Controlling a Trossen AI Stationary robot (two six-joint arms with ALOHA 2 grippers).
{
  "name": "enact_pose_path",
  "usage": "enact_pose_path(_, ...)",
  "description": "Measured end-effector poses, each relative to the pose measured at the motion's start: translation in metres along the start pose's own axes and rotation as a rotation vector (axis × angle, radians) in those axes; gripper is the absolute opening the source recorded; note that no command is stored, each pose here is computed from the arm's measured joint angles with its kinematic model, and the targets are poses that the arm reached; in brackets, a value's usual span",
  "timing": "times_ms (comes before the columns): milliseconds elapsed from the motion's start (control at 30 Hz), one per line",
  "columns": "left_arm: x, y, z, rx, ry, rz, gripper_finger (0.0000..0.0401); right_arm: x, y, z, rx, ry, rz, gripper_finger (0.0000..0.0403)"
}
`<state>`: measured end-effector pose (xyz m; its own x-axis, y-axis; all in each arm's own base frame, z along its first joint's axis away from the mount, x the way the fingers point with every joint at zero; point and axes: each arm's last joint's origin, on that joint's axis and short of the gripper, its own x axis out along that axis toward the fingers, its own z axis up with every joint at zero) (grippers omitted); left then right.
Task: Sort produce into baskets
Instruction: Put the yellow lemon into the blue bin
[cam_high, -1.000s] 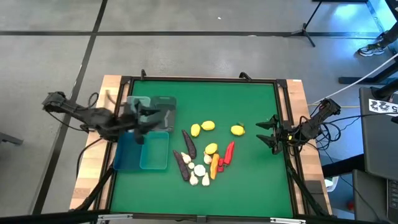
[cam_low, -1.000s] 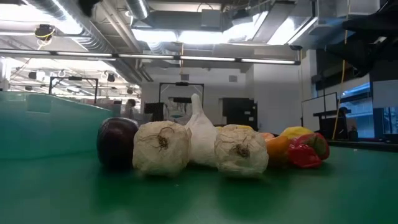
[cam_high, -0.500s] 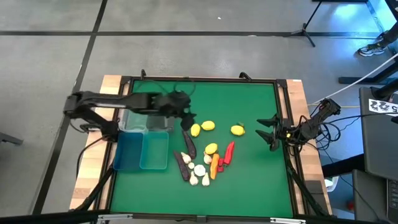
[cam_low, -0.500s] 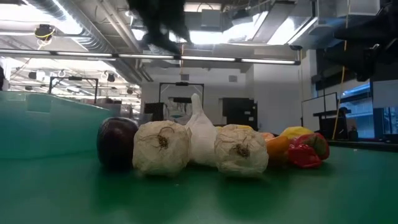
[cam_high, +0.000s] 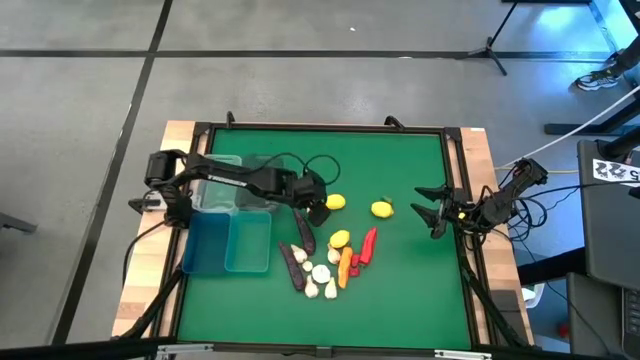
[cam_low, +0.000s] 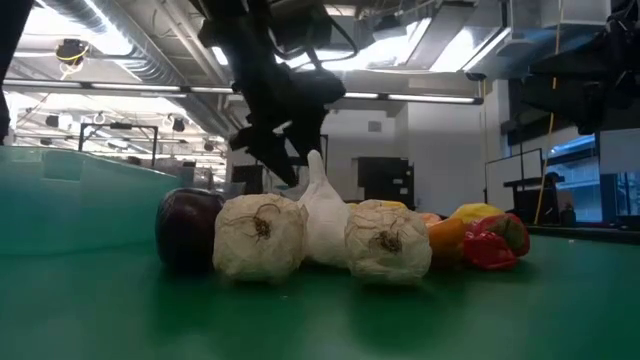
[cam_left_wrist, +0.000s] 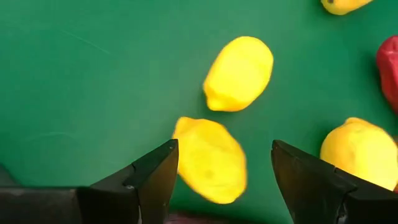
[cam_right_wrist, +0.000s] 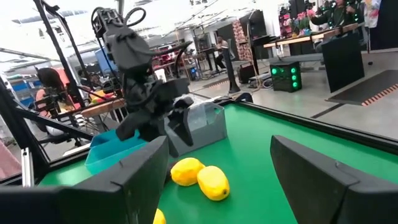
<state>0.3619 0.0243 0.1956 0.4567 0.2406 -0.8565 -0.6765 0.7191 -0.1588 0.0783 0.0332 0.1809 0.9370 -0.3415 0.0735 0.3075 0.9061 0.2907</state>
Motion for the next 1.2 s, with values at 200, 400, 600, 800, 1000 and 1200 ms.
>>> enact_pose_path(200, 0.010, -0.006, -0.008, -0.015, -0.027, 0.063, 0.0251, 0.000, 0.000, 0.000, 0.019, 0.001, 0.008, 0.0280)
enact_pose_path(400, 0.011, -0.004, -0.007, -0.035, -0.048, 0.090, 0.0251, 0.000, 0.000, 0.000, 0.018, 0.002, 0.008, 0.0280)
enact_pose_path(600, 0.012, -0.001, -0.013, -0.099, -0.022, 0.138, 0.0251, 0.000, 0.000, 0.000, 0.018, 0.002, 0.008, 0.0280)
enact_pose_path(800, 0.010, -0.011, -0.019, -0.106, -0.049, 0.124, 0.0251, 0.000, 0.000, -0.001, 0.012, 0.005, 0.007, 0.0280)
enact_pose_path(1000, 0.014, -0.013, -0.023, -0.108, -0.065, 0.142, 0.0251, 0.000, 0.000, -0.001, 0.011, 0.006, 0.008, 0.0280)
enact_pose_path(1200, 0.036, -0.016, -0.030, -0.103, -0.048, 0.160, 0.0251, 0.000, 0.000, -0.001, 0.006, 0.010, 0.007, 0.0280)
